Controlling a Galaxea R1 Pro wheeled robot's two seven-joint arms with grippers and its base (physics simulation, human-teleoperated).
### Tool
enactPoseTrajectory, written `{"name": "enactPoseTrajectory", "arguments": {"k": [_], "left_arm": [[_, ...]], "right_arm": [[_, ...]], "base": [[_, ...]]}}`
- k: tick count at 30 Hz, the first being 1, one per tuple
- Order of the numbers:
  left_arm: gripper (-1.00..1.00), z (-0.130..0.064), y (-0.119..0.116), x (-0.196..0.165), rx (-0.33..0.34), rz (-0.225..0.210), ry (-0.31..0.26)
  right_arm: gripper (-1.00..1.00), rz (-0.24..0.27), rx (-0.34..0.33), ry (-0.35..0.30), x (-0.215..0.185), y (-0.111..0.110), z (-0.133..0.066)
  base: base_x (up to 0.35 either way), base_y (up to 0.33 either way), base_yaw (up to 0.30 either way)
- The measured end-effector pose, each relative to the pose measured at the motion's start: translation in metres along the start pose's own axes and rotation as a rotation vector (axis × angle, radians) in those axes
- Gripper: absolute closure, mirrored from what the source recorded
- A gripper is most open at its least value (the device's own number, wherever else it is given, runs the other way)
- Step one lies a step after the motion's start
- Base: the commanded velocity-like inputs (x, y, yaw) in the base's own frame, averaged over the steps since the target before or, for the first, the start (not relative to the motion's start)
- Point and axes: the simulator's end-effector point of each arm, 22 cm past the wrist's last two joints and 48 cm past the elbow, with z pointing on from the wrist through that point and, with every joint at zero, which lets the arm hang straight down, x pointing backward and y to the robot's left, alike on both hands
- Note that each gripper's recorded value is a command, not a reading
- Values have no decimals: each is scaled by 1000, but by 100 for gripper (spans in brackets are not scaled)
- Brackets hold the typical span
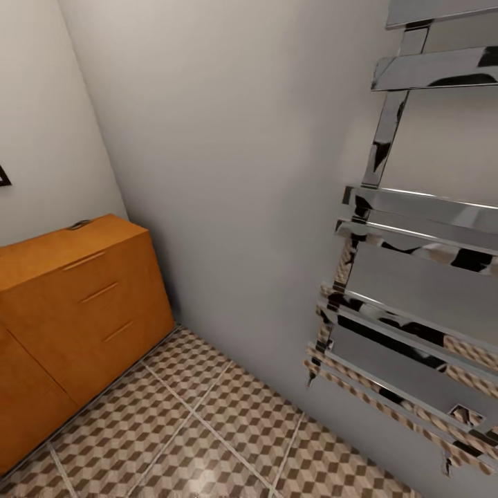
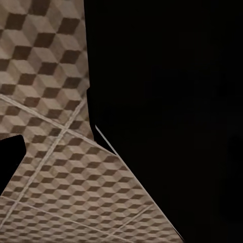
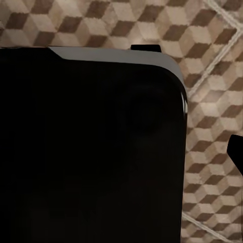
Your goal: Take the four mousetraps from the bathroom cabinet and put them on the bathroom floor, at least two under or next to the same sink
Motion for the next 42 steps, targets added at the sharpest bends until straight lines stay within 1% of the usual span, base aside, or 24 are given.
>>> {"name": "enactPoseTrajectory", "arguments": {"k": [11, 42], "left_arm": [[-100, 0, 0, 5, 0, 0, 12], [-100, 0, 0, 5, 0, 0, 13]], "right_arm": [[-100, 0, 0, 12, 5, 0, 0], [-100, 0, 0, 13, 5, 0, 0]], "base": [[0, 0, 217], [0, 0, 282]]}}
